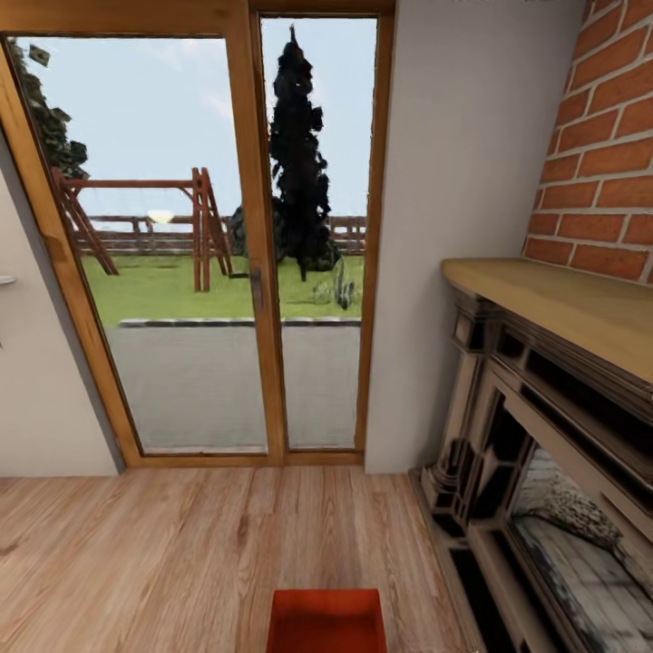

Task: Move the two storage containers from the living room to the garage. In the garage, place one container on the floor and stack the other container on top of it (either order is fine).

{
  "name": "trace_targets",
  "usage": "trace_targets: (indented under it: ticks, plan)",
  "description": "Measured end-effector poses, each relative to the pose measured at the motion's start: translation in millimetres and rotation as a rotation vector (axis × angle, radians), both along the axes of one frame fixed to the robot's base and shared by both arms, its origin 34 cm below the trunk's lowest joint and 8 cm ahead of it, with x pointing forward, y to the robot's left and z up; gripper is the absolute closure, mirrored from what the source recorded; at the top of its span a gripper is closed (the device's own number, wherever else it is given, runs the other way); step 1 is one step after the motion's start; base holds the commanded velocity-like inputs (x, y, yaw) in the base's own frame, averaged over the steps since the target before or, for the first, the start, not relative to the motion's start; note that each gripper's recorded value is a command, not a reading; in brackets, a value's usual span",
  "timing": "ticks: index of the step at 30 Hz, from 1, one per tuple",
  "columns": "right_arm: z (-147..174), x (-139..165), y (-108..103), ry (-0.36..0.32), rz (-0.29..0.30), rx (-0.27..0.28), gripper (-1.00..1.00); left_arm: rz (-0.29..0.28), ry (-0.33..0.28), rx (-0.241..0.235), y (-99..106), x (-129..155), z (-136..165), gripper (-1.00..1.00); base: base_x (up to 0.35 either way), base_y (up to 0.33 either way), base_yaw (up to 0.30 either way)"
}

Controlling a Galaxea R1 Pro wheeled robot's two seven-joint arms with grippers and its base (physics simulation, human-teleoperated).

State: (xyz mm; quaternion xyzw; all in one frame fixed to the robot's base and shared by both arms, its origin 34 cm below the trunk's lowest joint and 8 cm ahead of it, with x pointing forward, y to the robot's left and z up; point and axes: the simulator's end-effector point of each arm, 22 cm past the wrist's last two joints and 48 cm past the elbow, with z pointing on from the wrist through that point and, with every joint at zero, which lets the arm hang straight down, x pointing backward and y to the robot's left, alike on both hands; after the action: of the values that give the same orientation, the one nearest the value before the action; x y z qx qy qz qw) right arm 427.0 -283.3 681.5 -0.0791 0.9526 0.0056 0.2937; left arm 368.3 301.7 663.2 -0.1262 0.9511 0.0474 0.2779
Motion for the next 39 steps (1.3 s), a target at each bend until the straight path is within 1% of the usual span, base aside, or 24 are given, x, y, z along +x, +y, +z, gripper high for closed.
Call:
trace_targets:
  ticks: [6, 29, 39]
  plan:
    - [0.3, 0.3, 0.2, -0.001, 0.000, 0.000, -1.00, 0.000, -0.001, 0.000, 0.1, 0.2, 0.2, -1.00, 0.000, 0.000, -0.065]
    - [0.3, 0.4, 0.2, -0.001, 0.000, 0.001, -1.00, 0.000, -0.001, 0.000, 0.0, 0.1, 0.2, -1.00, 0.000, 0.000, -0.002]
    - [0.4, 0.3, 0.3, -0.001, 0.001, 0.001, -1.00, 0.001, -0.001, 0.001, 0.6, 0.0, 0.2, -1.00, 0.133, 0.000, 0.000]
